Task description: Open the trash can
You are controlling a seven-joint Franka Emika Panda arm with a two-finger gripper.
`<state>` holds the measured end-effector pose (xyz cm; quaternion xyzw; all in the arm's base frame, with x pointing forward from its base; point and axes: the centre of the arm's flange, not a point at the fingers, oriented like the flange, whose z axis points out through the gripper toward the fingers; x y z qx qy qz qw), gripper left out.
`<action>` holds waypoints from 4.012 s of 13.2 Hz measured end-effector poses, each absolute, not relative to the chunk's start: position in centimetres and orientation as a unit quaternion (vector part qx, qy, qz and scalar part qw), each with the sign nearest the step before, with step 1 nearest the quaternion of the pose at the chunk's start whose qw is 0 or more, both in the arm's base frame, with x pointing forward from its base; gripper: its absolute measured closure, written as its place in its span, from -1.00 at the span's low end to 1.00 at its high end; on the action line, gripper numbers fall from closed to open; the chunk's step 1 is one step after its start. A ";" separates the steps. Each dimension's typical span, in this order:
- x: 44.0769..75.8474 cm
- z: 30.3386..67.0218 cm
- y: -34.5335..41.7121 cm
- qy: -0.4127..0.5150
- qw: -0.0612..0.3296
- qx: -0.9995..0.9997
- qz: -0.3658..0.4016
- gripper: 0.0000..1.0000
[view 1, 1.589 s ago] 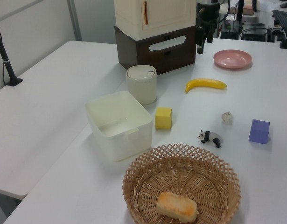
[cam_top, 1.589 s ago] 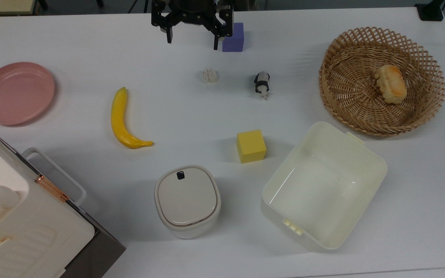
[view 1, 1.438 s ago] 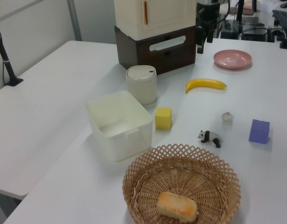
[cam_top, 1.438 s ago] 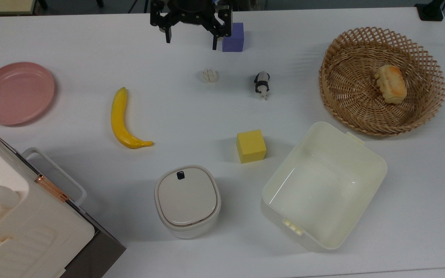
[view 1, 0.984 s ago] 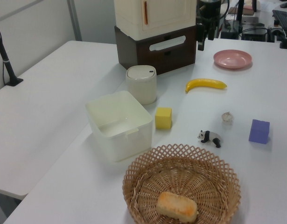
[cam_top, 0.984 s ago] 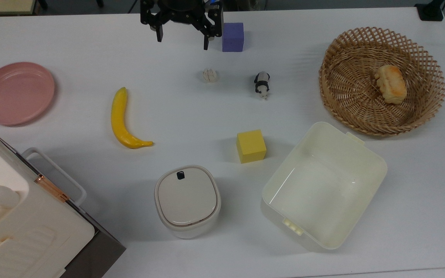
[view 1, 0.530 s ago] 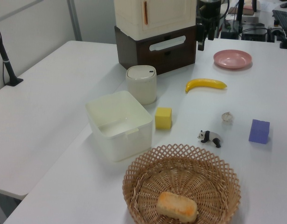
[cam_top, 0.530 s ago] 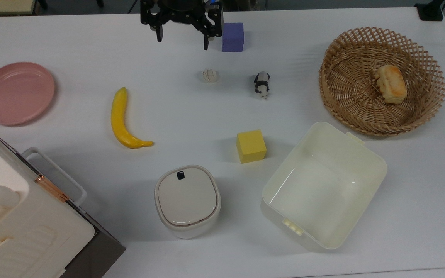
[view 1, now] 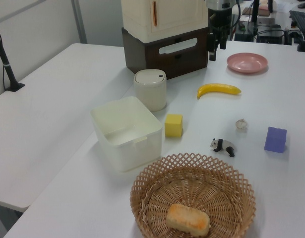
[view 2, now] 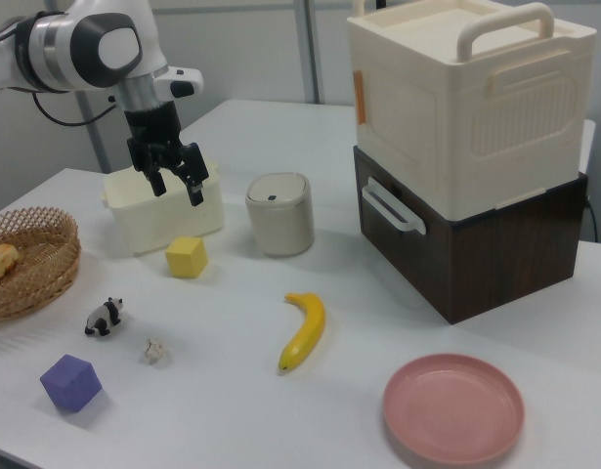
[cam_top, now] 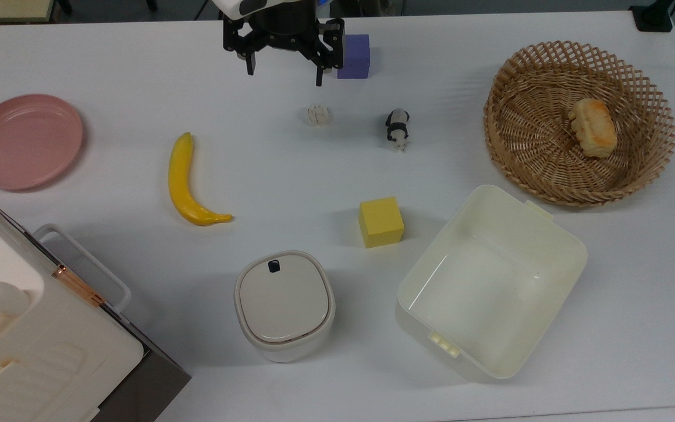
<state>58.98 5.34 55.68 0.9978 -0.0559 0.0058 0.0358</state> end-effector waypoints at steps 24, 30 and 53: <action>74.7 51.2 5.7 -0.049 -0.039 0.936 0.346 0.98; 75.5 46.7 4.9 -0.038 -0.013 0.947 0.320 0.98; 61.4 58.4 3.5 -0.022 0.003 0.998 0.067 -0.05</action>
